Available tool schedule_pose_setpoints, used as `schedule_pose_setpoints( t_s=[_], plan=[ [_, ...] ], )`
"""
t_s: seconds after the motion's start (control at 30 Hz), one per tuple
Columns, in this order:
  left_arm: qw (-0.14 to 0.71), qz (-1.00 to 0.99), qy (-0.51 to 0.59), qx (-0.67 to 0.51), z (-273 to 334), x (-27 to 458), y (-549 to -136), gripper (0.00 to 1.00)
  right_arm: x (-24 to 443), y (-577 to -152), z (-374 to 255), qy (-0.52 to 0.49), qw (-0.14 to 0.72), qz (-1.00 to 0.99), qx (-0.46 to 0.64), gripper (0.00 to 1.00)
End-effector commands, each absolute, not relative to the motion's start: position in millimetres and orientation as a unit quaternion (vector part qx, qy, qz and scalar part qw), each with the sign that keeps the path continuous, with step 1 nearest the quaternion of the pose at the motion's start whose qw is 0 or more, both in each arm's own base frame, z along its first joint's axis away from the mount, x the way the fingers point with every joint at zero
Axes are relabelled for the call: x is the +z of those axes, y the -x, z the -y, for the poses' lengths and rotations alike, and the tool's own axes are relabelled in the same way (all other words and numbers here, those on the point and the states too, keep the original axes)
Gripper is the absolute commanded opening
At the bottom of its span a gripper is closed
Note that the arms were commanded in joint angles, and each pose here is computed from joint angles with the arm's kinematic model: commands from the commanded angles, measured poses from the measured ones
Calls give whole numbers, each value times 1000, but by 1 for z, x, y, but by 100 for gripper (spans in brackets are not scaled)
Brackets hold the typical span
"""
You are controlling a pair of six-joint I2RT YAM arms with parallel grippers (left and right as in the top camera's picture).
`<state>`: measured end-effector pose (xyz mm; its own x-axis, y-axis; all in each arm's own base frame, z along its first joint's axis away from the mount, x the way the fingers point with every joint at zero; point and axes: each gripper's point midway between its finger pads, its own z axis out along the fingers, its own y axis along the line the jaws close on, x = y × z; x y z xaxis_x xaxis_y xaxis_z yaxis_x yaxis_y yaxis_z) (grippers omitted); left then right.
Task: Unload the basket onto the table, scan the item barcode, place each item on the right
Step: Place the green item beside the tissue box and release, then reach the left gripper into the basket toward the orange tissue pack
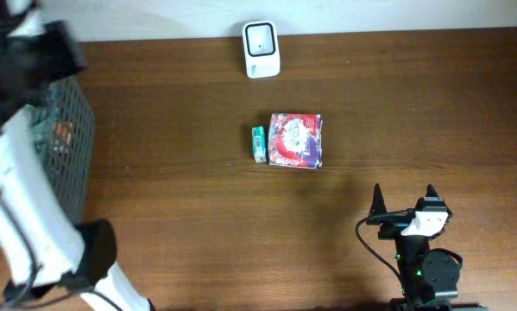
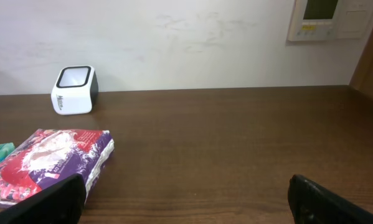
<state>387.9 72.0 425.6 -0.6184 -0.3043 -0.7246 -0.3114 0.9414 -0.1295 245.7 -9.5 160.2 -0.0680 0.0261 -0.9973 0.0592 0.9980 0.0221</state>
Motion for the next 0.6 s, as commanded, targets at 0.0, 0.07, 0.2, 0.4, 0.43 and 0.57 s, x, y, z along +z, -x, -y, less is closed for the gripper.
schedule_pose_setpoints(
  t_s=[0.0, 0.07, 0.2, 0.4, 0.43, 0.57],
  plan=[
    [423, -862, 271, 69, -143, 446, -350, 63, 156, -246, 11, -33, 680, -732, -13, 99],
    [413, -843, 335, 77, -175, 441, -336, 99, 156, -246, 11, -33, 680, -732, -13, 99],
    [349, -825, 436, 87, -229, 403, -315, 99, 156, -246, 11, -33, 680, -732, -13, 98],
    [288, -823, 480, 95, -281, 334, -327, 99, 156, -246, 11, -33, 680, -732, -13, 99],
    [286, -823, 481, 99, -286, 326, -331, 99, 156, -246, 11, -33, 680, -732, -13, 99],
    [265, -809, 505, 139, -311, 287, -335, 100, 156, -246, 11, -33, 680, -732, -13, 99]
  ],
)
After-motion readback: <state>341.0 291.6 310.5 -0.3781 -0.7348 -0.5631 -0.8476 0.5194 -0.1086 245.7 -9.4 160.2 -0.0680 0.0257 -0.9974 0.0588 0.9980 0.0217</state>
